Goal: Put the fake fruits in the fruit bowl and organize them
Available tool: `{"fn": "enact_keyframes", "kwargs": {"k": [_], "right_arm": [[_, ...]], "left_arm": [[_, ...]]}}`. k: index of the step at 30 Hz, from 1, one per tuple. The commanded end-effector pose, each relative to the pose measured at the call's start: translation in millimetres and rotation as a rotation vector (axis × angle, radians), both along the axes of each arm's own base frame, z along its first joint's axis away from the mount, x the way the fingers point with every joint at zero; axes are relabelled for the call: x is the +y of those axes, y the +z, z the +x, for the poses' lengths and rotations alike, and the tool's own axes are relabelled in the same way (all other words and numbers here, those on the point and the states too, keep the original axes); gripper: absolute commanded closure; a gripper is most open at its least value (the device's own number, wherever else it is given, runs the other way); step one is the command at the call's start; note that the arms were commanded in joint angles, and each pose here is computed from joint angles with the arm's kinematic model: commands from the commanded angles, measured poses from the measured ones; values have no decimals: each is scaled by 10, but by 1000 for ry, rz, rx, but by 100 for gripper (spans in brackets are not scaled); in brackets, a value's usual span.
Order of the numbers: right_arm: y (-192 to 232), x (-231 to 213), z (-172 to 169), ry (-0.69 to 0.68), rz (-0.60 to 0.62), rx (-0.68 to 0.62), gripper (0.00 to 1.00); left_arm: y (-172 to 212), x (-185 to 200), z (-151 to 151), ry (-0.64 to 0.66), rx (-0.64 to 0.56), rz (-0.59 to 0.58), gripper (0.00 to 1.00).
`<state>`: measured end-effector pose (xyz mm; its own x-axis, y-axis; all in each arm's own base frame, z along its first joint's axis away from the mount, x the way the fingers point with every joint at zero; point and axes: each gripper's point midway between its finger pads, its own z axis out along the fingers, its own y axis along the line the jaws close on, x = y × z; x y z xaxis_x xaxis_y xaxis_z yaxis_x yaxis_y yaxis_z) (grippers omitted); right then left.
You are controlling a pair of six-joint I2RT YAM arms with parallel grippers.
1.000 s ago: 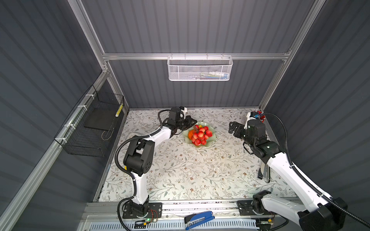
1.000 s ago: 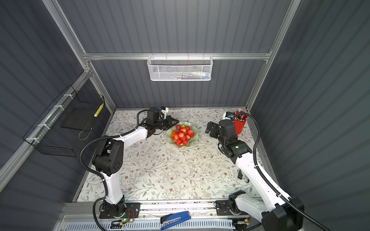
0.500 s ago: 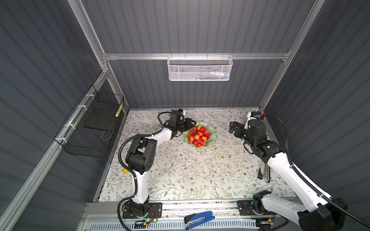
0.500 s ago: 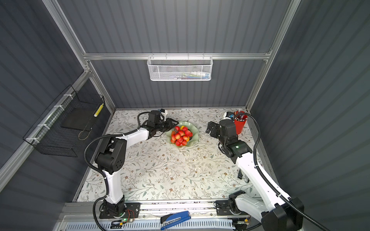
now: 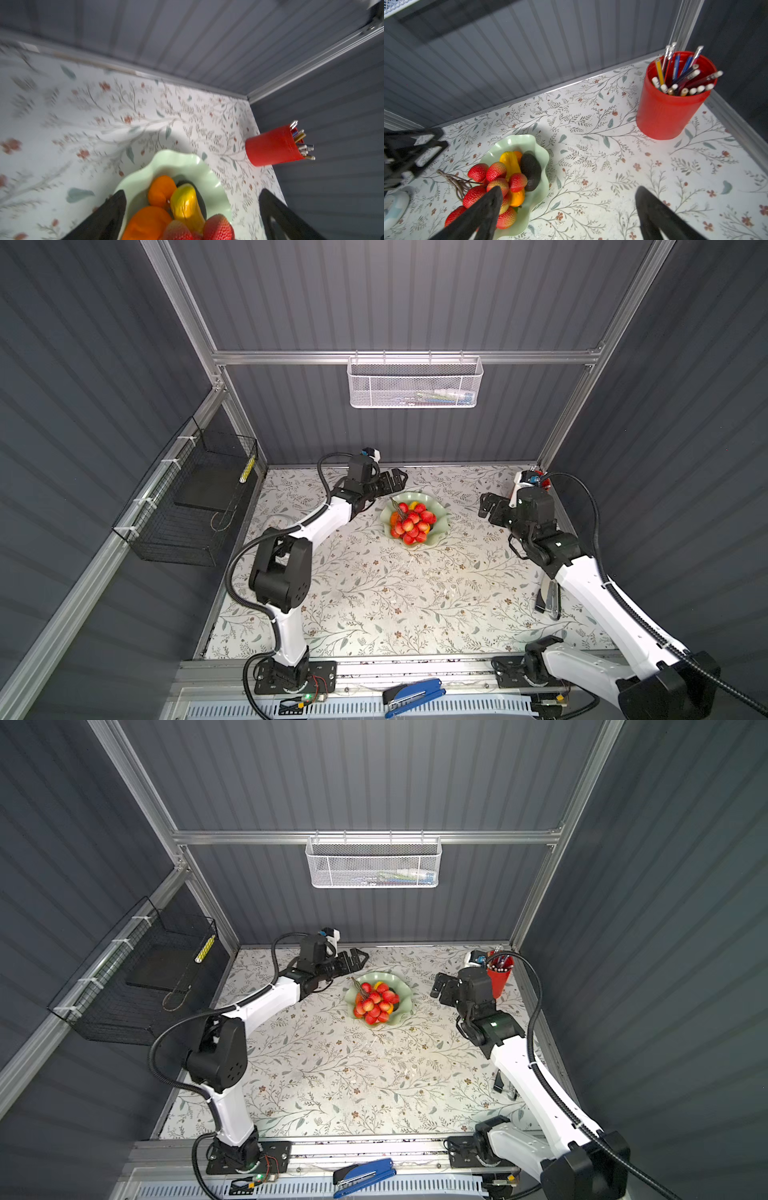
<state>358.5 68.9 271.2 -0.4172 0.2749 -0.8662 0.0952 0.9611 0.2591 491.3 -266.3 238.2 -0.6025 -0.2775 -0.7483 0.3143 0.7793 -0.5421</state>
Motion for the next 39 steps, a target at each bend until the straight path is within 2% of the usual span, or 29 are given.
{"fn": "enact_keyframes", "kwargs": {"k": [1, 3, 5, 7, 9, 13, 17, 21, 23, 25, 33, 39], "right_arm": [[-9, -266, -11, -59, -126, -44, 1], [-138, -414, 1, -90, -181, -47, 1], [-347, -553, 3, -113, -233, -44, 1], [-518, -686, -10, -152, -275, -47, 1], [-649, -792, -3, -180, -303, -70, 1], [-906, -980, 38, -210, -311, -124, 1], [-1185, -1034, 144, -166, -299, -158, 1], [-1426, -979, 239, -94, -286, -191, 1], [-1488, -938, 238, -66, -286, -224, 1], [-1500, -891, 210, -30, -278, -202, 1], [-1495, -939, 244, -60, -278, -204, 1], [-1506, -935, 246, -57, -277, -197, 1]], "left_arm": [[557, 589, -129, 197, -286, 201, 0], [611, 893, -332, 284, -405, 296, 0], [441, 1169, -563, 340, -475, 427, 0], [138, 1420, -763, 369, -465, 571, 0], [-255, 1755, -915, 420, -384, 666, 0], [-805, 2401, -1065, 558, -269, 602, 0], [-1049, 2618, -891, 619, -224, 627, 0], [-1016, 2688, -641, 598, -274, 672, 0], [-1089, 2763, -517, 557, -222, 671, 0], [-1102, 2798, -456, 539, -210, 644, 0], [-1131, 2748, -697, 508, -196, 608, 0], [-1146, 2663, -677, 451, -198, 612, 0]]}}
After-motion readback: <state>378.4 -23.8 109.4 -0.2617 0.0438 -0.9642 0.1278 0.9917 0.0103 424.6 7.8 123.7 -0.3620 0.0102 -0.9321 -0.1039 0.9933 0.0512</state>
